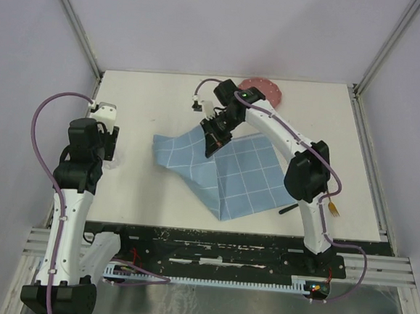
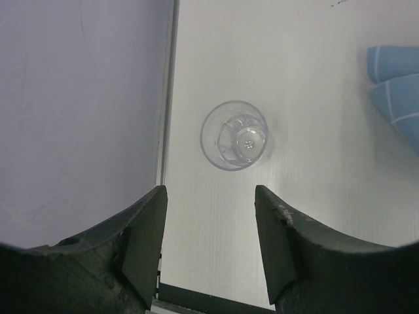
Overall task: Set the dinner table for one person
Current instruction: Fold the napkin at the center of the board.
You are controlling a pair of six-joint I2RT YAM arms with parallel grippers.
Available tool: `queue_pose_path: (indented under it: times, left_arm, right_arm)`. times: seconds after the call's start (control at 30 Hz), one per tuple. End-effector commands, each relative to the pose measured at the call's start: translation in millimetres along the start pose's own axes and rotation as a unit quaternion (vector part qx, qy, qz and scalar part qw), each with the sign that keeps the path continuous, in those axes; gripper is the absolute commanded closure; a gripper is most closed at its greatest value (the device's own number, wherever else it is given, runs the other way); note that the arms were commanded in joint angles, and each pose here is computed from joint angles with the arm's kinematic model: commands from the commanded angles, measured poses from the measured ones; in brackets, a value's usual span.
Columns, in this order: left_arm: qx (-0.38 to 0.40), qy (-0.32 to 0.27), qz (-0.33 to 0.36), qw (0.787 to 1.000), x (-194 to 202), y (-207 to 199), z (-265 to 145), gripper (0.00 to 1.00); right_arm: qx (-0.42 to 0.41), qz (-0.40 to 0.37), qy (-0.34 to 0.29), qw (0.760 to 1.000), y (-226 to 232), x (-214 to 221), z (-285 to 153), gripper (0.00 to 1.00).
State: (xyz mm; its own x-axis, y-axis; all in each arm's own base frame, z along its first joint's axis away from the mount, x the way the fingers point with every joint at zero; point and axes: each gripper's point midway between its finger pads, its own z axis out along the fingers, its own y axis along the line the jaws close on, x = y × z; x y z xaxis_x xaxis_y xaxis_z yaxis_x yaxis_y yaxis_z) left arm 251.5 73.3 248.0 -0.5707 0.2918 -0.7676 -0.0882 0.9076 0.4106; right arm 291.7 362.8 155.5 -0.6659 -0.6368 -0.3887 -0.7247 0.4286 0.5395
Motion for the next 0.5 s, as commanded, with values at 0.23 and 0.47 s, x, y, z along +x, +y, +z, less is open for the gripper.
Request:
queue_pose_path:
  times: [0.23, 0.47]
  left_arm:
    - [0.016, -0.034, -0.01, 0.999, -20.2, -5.2, 11.0, 0.37]
    - [0.03, -0.038, -0.01, 0.999, -26.7, -10.4, 18.5, 0.37]
  right_arm:
    - [0.056, -0.009, -0.048, 0.997, -1.4, 24.2, -66.6, 0.98]
    - [0.083, -0.005, -0.041, 0.996, 0.2, 54.5, -81.1, 0.98]
